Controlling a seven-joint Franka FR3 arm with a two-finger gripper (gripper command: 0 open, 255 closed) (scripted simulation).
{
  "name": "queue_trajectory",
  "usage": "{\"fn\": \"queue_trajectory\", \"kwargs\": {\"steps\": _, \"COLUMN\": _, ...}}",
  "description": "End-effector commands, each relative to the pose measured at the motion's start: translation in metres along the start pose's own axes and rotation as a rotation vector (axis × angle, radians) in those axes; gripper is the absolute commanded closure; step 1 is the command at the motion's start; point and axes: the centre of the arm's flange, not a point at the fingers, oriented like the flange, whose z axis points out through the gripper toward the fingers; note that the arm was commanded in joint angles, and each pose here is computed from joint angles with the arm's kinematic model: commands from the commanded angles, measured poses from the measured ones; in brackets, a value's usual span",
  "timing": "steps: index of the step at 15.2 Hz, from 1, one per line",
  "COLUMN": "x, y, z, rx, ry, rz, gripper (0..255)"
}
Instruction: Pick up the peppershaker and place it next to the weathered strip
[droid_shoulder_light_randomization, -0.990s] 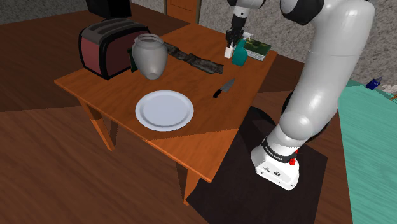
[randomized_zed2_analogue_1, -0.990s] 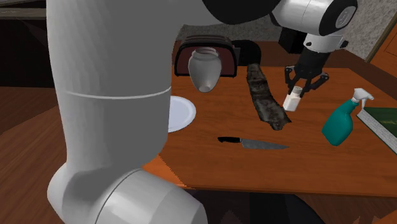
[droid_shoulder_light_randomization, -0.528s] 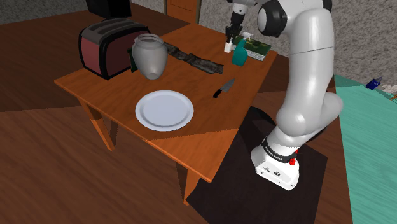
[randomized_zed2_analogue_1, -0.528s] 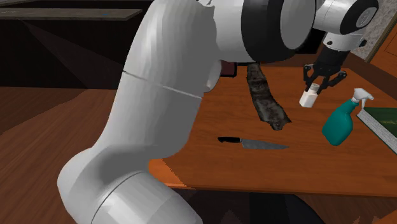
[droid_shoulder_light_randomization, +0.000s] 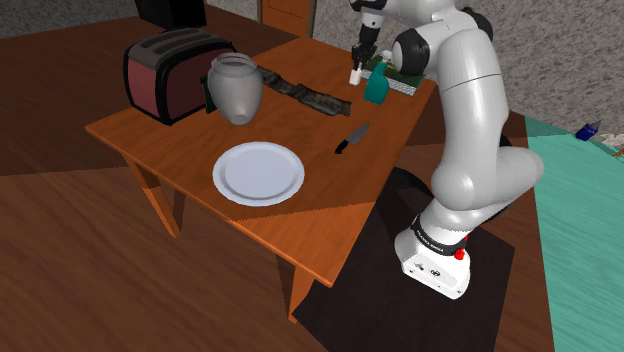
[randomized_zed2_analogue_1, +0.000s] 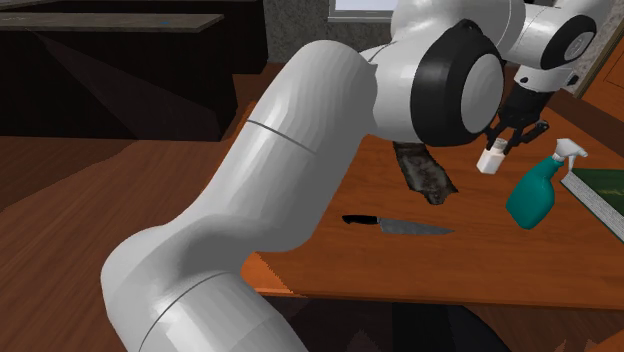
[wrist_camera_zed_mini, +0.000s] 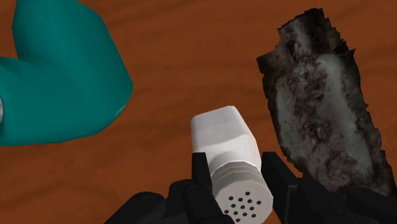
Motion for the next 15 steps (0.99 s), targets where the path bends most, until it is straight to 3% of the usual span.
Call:
{"fn": "queue_trajectory", "kwargs": {"steps": 1, "x": 0.0, "y": 0.001, "z": 0.011, "rx": 0.0, "ry": 0.0, "rz": 0.0, "gripper": 255}}
{"fn": "queue_trajectory", "kwargs": {"steps": 15, "x": -0.001, "y": 0.003, "z": 0.079, "rx": 0.0, "ry": 0.0, "rz": 0.0, "gripper": 255}}
